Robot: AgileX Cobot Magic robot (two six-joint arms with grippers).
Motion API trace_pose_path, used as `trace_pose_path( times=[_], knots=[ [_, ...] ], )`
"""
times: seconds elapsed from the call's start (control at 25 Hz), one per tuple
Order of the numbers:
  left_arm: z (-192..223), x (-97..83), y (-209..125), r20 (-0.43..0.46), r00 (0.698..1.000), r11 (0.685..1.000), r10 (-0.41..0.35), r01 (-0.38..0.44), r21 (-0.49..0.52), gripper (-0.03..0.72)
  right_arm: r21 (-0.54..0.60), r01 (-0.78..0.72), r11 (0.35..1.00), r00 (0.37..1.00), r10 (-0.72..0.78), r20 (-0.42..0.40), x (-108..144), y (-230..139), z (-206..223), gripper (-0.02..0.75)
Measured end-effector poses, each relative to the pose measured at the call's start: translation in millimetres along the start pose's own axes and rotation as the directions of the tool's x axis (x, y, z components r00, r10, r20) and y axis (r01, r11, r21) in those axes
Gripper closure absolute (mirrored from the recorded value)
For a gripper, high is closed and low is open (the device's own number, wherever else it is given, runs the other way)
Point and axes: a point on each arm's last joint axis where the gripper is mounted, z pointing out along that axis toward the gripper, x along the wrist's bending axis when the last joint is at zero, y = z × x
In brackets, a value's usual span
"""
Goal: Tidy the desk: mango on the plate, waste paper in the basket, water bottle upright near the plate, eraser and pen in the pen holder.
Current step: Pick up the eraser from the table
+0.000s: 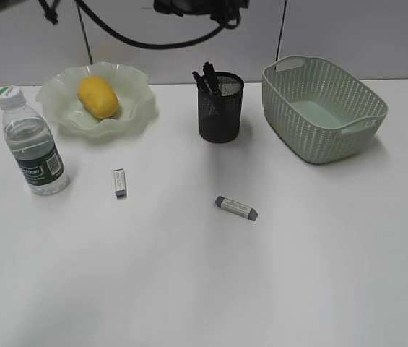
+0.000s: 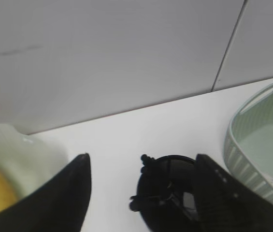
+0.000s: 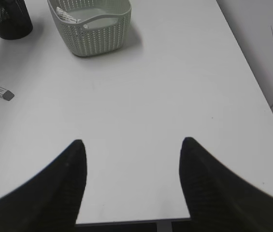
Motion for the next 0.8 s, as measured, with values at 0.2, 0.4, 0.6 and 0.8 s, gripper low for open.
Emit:
trace_pose_path(
  times=[0.2,0.4,0.6,0.8],
  knots=[
    [-40.1,40.6,32.2,-0.045,0.99,0.991,0.131,-0.13,0.02,0.204,0.0,0.0,1.0,1.0,0.0,0.0,0.0,0.0,0.0,0.254],
    [-59.9,112.7,41.9,-0.167,0.973,0.972,0.158,-0.123,0.199,0.207,0.0,-0.001,1.0,1.0,0.001,0.0,0.0,0.0,0.0,0.254],
    [-68.5,177.8,44.2,-0.145,0.987,0.952,0.066,-0.019,0.306,0.207,0.0,-0.001,1.0,1.0,0.001,0.0,0.0,0.0,0.0,0.254],
    [-93.7,220.8,49.7,-0.084,0.996,0.953,-0.032,0.055,0.297,0.207,0.0,-0.001,1.0,1.0,0.001,0.0,0.0,0.0,0.0,0.254]
  ],
)
